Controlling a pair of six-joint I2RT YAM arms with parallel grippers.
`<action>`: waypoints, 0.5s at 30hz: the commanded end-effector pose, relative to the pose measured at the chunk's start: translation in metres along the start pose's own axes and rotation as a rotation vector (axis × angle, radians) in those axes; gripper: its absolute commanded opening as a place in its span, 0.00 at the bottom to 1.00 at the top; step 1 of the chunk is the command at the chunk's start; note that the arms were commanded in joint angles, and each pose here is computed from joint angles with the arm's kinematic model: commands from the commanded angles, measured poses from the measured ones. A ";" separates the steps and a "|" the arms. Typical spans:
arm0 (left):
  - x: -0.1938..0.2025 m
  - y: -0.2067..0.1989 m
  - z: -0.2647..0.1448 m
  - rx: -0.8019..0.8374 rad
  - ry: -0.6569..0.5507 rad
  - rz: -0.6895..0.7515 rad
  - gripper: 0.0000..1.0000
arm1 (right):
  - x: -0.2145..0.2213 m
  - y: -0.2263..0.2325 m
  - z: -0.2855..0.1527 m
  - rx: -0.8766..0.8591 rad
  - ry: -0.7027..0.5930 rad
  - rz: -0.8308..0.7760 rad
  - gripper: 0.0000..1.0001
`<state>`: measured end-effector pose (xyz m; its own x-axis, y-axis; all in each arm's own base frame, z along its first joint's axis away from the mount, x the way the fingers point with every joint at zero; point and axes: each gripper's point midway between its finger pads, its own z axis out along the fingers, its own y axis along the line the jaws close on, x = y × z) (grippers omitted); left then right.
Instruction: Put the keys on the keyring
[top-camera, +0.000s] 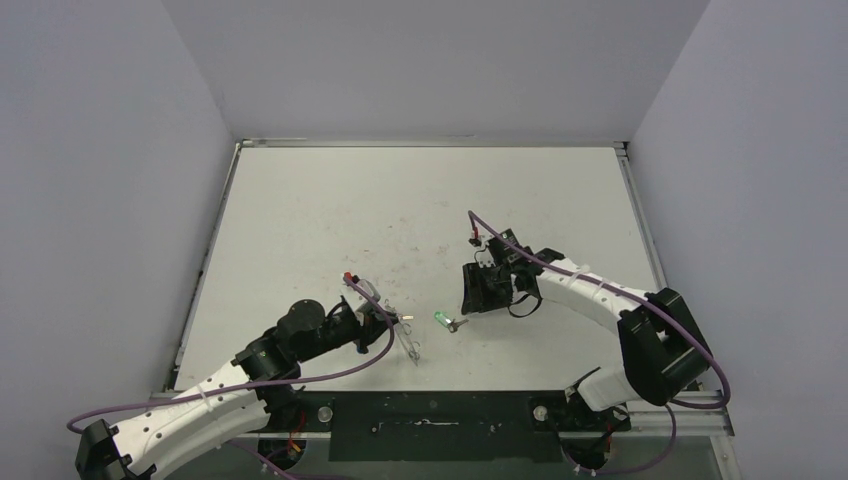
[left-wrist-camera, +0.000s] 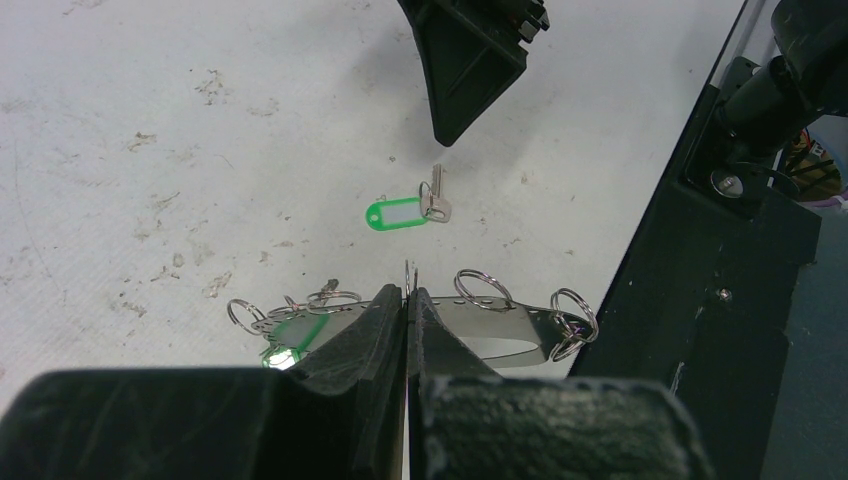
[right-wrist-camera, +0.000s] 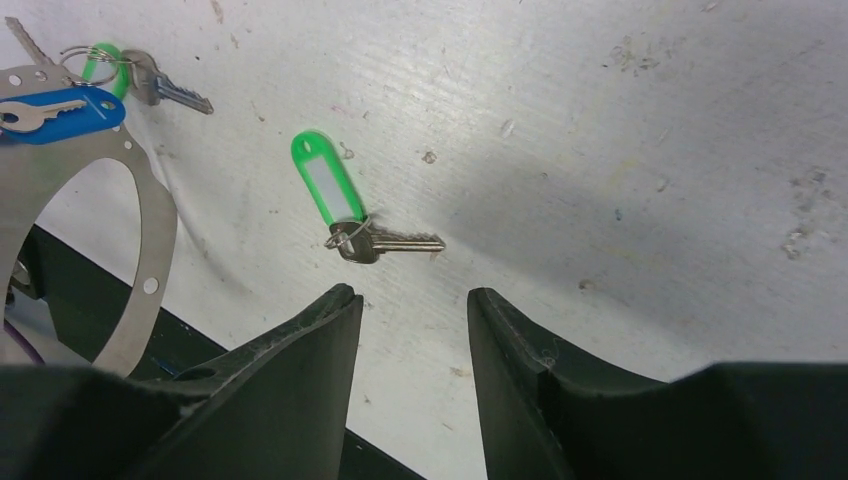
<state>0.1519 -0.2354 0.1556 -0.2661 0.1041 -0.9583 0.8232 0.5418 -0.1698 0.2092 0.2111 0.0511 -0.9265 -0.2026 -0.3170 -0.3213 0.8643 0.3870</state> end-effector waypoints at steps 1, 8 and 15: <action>-0.017 -0.002 0.001 0.013 -0.064 0.018 0.00 | -0.007 0.019 0.004 -0.119 -0.050 0.017 0.44; -0.015 -0.002 0.002 0.012 -0.060 0.010 0.00 | -0.008 0.023 0.011 -0.117 -0.050 0.036 0.42; -0.015 -0.001 0.003 0.006 -0.057 0.008 0.00 | -0.004 0.015 0.011 0.117 -0.062 -0.014 0.47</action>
<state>0.1522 -0.2356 0.1544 -0.2692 0.1073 -0.9571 0.8224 0.5427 -0.1705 0.1937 0.2303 0.0420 -0.9272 -0.2050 -0.3136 -0.3241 0.8586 0.3971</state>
